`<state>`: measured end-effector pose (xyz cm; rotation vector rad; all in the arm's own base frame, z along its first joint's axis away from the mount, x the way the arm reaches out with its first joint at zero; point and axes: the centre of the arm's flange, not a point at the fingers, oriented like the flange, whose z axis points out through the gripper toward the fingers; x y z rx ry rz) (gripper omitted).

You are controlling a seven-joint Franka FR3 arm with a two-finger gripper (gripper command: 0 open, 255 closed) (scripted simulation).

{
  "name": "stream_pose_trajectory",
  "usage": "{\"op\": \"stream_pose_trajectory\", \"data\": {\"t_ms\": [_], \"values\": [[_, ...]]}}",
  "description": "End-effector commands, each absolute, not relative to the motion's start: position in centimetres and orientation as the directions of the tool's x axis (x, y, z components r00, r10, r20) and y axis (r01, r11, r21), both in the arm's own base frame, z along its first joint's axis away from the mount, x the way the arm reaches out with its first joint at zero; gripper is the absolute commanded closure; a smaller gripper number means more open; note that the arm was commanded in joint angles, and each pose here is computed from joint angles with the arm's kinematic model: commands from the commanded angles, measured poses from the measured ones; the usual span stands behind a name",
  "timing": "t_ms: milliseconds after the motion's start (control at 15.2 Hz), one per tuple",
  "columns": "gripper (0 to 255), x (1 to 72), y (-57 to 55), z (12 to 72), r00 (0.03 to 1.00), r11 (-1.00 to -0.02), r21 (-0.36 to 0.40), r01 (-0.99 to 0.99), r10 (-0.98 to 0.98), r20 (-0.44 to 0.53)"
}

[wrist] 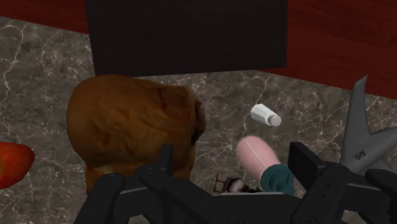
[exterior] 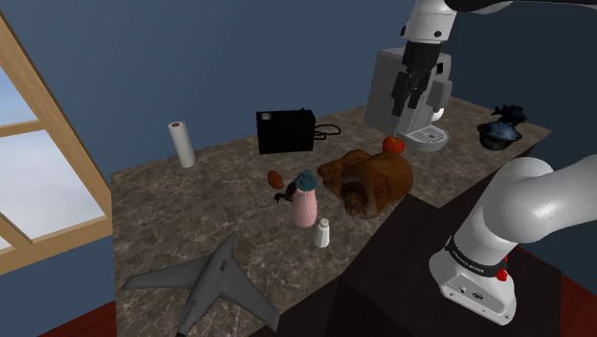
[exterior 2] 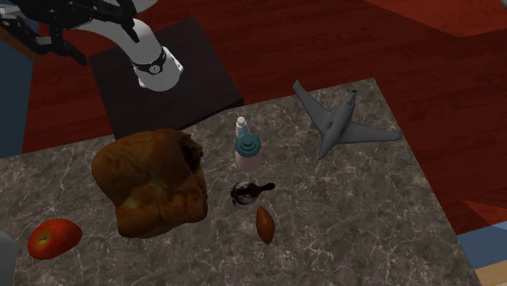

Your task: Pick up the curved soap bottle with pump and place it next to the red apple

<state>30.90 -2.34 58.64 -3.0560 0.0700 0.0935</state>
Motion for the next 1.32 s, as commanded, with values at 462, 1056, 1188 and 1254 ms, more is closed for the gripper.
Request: {"op": "stream_pose_trajectory", "data": {"t_ms": [462, 1056, 1188, 1254], "values": [[0, 37.1, 2.3, 52.7, 0.989, -0.992, -0.064, -0.109, -0.101, -0.106], [0, 45.0, 7.5, 44.6, 0.971, -0.982, -0.038, -0.184, -0.176, -0.160], [0, 46.7, 8.6, 42.7, 0.966, -0.979, -0.032, -0.201, -0.193, -0.172], [0, 47.6, 9.1, 41.8, 0.963, -0.977, -0.029, -0.209, -0.201, -0.178]]}}
